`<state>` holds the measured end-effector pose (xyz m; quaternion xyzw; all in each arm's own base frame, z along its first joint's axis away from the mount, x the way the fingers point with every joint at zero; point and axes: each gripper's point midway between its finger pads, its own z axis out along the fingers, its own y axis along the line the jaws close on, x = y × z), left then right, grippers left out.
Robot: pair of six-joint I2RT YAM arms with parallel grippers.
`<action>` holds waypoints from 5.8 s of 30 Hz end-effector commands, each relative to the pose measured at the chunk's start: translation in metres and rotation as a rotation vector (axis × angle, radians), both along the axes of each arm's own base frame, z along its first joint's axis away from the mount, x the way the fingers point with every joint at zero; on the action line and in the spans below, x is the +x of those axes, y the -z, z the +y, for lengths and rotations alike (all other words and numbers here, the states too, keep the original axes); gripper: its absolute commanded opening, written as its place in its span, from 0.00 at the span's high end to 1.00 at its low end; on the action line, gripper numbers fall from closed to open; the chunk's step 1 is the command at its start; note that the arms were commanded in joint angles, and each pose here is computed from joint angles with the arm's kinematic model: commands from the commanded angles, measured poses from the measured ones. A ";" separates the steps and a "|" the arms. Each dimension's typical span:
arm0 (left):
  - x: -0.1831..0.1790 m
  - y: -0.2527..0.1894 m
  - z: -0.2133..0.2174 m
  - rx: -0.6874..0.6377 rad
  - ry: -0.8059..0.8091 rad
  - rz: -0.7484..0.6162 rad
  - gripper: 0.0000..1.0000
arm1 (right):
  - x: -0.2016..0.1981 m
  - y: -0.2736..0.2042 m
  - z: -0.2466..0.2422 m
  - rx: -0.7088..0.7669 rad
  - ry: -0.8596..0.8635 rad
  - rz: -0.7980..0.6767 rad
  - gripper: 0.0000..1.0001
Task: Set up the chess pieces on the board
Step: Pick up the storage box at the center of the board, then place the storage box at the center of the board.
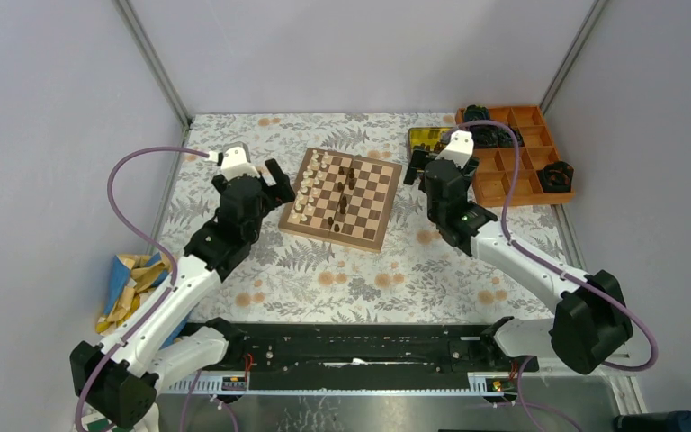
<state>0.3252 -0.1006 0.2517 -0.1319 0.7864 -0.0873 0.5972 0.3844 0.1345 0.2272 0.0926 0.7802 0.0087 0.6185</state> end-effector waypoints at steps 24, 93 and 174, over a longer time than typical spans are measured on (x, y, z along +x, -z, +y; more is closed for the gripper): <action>0.026 0.005 -0.005 -0.006 -0.052 0.094 0.01 | 0.080 0.065 0.012 -0.036 -0.242 0.248 0.33; 0.031 0.036 -0.004 -0.062 -0.050 0.171 0.02 | 0.138 0.076 0.029 -0.177 -0.295 0.379 1.00; 0.044 0.031 -0.023 -0.119 -0.030 0.203 0.01 | -0.081 0.047 0.112 -0.221 -0.344 0.249 0.36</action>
